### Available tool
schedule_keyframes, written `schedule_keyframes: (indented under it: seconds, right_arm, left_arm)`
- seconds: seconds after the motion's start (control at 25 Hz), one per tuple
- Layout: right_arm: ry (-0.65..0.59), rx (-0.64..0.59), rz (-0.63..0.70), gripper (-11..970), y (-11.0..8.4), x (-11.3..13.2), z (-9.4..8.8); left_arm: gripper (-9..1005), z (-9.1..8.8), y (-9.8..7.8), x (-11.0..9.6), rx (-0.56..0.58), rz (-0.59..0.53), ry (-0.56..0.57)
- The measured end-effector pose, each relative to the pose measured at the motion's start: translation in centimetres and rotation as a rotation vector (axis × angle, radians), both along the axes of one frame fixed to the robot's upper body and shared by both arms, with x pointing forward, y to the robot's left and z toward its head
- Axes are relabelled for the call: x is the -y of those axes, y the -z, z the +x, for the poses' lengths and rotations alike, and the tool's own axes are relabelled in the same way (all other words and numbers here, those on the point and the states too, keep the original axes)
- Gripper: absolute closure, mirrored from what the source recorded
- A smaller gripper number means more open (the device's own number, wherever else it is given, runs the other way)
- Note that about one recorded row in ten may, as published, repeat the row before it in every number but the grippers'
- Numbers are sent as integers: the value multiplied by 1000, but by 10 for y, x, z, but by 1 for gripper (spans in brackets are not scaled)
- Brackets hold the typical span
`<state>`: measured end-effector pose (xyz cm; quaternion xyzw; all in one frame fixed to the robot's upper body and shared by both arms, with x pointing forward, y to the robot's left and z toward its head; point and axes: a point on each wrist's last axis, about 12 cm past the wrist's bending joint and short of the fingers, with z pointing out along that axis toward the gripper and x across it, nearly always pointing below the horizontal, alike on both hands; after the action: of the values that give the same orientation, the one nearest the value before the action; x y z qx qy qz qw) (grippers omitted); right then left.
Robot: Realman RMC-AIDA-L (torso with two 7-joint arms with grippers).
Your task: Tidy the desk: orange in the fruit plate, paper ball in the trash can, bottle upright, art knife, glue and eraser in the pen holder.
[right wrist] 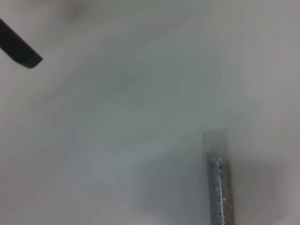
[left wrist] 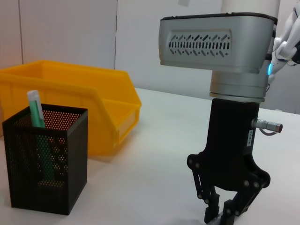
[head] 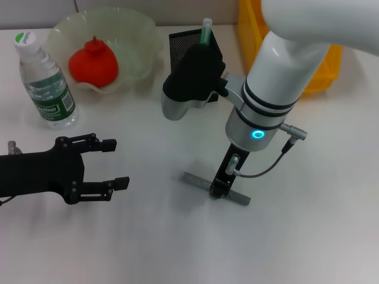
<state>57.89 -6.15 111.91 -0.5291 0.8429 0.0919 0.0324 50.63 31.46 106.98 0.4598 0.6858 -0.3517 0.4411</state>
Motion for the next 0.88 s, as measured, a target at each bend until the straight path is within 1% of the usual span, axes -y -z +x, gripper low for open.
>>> schedule_keyframes:
  seconds: [0.16, 0.28, 0.52, 0.72, 0.84, 0.88]
  right_arm:
    - [5, -1, 21, 783, 0, 2, -1]
    - [13, 10, 61, 806, -5, 4, 0]
    - [99, 68, 187, 815, -25, 25, 12]
    - [178, 144, 378, 817, -46, 57, 25]
    - [200, 208, 524, 820, -56, 78, 29]
    - [201, 236, 594, 821, -58, 85, 30]
  left_arm:
    - [171, 0, 0, 0, 1, 0, 1]
    - [171, 0, 0, 0, 1, 0, 1]
    - [171, 0, -1, -1, 2, 2, 1]
    - [171, 0, -1, -1, 2, 2, 1]
    - [171, 0, -1, 3, 2, -10, 14]
    - [171, 0, -1, 4, 1, -13, 17]
